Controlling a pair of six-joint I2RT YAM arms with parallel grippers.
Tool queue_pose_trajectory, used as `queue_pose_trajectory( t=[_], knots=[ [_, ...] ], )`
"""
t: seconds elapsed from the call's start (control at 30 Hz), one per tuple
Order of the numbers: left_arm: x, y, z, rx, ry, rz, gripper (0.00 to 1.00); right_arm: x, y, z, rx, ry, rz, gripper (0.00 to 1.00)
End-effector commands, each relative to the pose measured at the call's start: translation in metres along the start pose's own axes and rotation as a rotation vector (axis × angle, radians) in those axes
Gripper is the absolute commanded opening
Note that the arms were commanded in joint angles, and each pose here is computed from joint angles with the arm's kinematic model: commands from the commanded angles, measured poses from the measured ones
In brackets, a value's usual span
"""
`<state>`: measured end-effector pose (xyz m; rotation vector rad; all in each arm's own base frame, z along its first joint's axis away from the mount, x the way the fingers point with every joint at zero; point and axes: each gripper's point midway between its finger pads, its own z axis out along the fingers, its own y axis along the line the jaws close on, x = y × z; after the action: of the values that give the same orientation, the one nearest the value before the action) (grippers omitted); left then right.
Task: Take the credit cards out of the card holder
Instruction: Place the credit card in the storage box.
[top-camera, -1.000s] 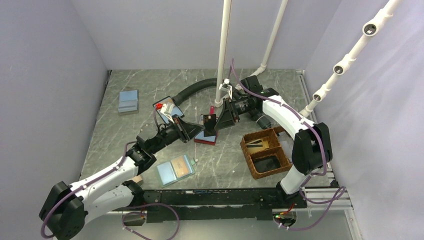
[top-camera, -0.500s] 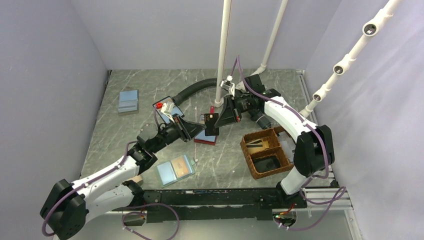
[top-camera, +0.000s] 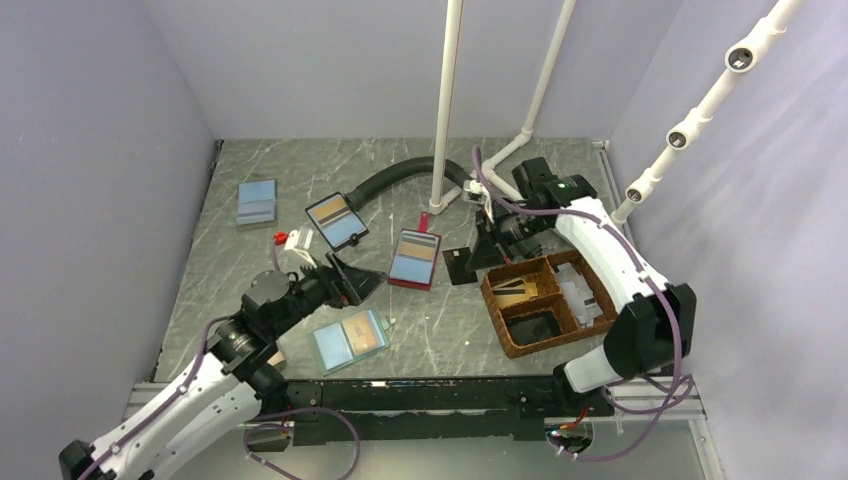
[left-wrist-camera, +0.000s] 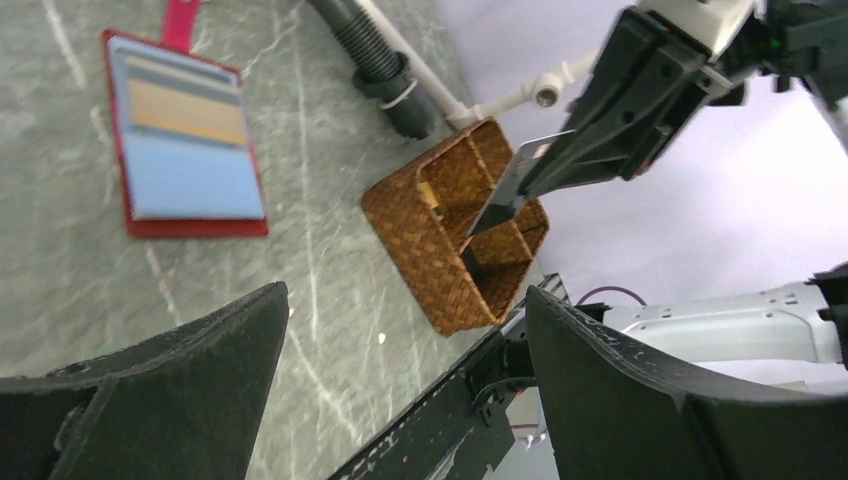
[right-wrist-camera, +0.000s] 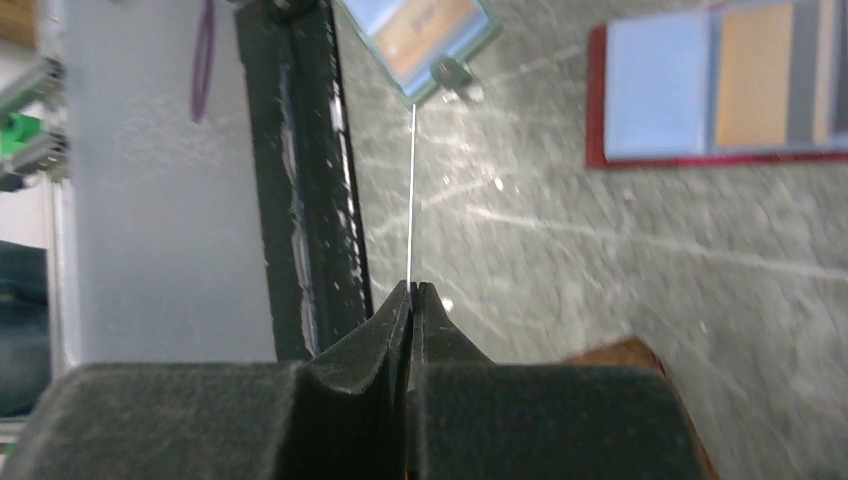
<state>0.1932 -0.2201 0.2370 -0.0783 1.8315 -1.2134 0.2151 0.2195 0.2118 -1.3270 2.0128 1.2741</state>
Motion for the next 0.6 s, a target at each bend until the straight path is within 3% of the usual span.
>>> queue_pose_trajectory(
  t=[0.0, 0.2, 0.57],
  knots=[
    [0.021, 0.043, -0.026, -0.196, 0.044, -0.053, 0.93, 0.037, -0.003, -0.031, 0.128, 0.111, -0.061, 0.0],
    [0.027, 0.065, -0.045, -0.302, 0.036, -0.066, 0.95, 0.066, -0.003, -0.062, 0.183, 0.198, -0.008, 0.0],
    [0.044, 0.083, -0.05, -0.389, 0.129, -0.04, 0.95, 0.116, -0.008, -0.104, 0.331, 0.478, -0.109, 0.0]
  ],
)
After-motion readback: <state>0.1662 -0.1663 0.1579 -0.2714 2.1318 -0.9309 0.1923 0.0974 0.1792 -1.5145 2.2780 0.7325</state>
